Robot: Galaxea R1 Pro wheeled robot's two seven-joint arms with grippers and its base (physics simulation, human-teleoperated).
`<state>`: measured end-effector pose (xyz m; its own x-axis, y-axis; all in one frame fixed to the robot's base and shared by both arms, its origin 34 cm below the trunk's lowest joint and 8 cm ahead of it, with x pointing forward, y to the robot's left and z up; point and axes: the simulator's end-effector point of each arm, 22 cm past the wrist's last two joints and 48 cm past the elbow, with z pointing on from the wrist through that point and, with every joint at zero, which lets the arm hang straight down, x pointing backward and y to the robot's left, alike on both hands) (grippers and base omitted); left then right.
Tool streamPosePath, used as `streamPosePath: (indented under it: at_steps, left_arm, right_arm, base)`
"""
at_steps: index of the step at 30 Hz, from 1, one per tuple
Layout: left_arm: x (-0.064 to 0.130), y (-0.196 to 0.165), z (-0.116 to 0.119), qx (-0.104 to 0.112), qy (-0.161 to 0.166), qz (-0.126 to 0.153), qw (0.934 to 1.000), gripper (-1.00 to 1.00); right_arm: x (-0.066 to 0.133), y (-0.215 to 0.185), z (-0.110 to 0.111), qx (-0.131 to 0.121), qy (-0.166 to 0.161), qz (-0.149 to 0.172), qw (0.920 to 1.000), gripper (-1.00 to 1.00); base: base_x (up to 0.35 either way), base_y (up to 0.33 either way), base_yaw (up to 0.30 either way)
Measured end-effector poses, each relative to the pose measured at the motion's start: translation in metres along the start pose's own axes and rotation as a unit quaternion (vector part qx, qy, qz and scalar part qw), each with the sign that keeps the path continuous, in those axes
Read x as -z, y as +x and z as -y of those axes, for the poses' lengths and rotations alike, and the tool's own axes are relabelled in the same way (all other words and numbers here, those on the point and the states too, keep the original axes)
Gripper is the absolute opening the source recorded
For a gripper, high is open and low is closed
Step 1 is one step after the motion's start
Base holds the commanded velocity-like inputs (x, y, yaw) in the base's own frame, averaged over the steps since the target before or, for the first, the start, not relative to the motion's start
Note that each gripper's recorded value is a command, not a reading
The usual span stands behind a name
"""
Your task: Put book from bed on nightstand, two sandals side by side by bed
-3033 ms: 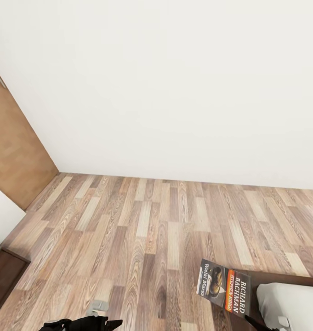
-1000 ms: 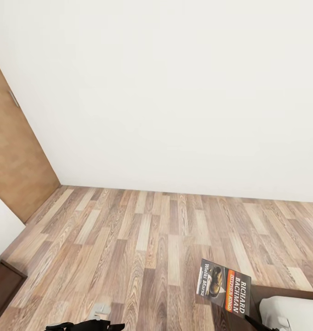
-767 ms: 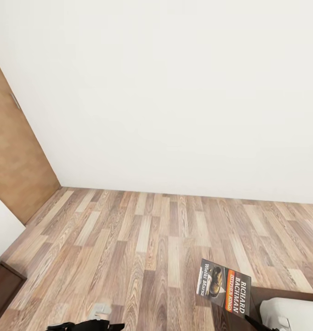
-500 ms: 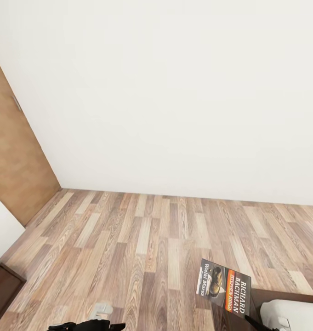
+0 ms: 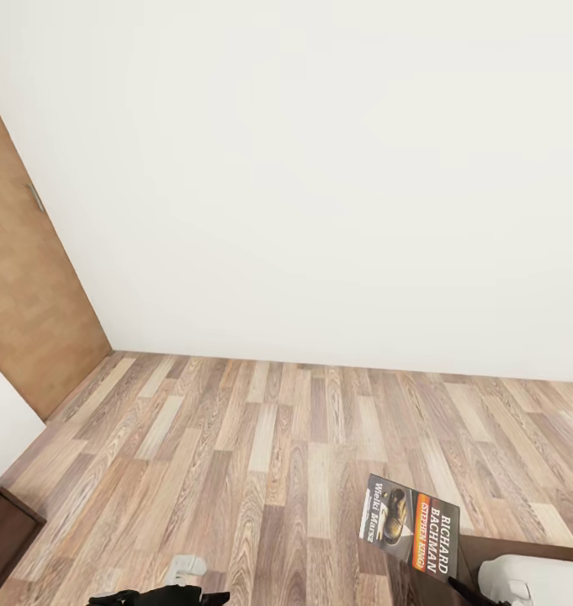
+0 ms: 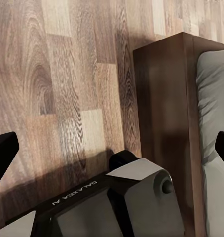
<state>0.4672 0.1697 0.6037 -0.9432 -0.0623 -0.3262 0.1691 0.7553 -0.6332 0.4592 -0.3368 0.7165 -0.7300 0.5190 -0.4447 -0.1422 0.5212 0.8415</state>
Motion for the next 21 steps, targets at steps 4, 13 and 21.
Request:
streamPosePath:
  at_steps: [4,13,21]
  left_arm:
    - [0.001,-0.002,0.001,-0.002,0.0,0.002,1.0,1.0]
    - [0.003,-0.008,0.004,-0.007,0.001,0.008,0.9999,1.0]
    - [0.004,-0.013,0.007,-0.011,0.002,0.013,0.9999,1.0]
  right_arm:
    - [0.0,-0.002,-0.002,0.002,-0.002,0.002,1.0,-1.0]
    - [0.0,-0.006,-0.005,0.007,-0.005,0.005,0.9999,-1.0]
    - [-0.001,-0.009,-0.008,0.012,-0.009,0.009,0.9999,-1.0]
  base:
    - [0.0,0.0,0.0]
    - [0.0,0.0,0.0]
    - [0.0,0.0,0.0]
